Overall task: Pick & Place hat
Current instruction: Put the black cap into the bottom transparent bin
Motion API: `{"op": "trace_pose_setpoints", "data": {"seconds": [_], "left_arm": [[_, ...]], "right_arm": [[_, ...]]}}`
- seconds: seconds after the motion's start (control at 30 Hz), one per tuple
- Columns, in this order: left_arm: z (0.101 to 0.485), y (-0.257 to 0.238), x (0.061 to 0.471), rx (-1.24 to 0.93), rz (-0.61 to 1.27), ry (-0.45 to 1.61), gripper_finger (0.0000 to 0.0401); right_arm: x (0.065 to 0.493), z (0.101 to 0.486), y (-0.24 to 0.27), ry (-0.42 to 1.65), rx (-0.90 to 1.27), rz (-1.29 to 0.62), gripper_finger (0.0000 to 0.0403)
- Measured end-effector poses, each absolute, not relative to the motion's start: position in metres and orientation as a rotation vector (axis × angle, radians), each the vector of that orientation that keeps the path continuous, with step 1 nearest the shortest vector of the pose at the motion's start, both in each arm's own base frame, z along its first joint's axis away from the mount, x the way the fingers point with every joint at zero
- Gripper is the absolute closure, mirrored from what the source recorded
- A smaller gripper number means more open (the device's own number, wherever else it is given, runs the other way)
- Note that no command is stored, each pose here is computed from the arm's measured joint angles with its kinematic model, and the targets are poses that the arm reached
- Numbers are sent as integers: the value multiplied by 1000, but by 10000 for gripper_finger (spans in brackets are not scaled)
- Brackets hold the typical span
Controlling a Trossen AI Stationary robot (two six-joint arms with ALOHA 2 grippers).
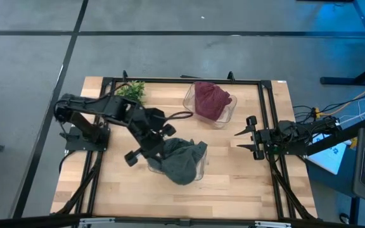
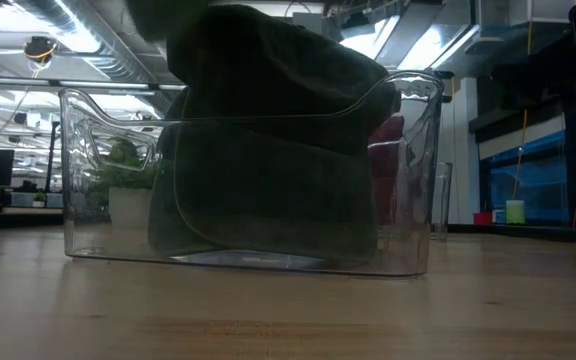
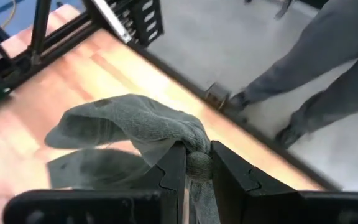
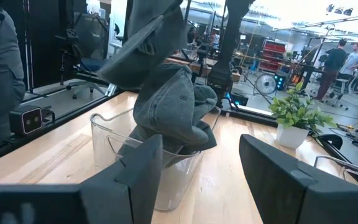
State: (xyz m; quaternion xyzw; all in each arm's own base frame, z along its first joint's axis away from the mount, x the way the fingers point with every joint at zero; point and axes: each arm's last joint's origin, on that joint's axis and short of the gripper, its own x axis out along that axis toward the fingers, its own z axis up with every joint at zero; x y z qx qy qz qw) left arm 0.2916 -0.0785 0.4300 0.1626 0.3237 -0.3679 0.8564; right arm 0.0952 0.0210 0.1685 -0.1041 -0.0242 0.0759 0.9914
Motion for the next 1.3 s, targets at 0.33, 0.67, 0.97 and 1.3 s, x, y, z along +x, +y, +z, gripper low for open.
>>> {"op": "trace_pose_setpoints", "data": {"seconds": [0.33,0.67,0.97,1.3], "left_arm": [[402,-74,311,566,-711,849,353],[397,-64,314,705,-592,914,353],[383,-67,330,676,-585,948,353],[358,-76,353,567,-612,1007,352]], "right_arm": [[95,168,21,-48,-209,152,189],[95,168,21,-48,-209,152,189],[95,168,21,-48,-209,152,189],[95,168,21,-48,-209,152,189]]}}
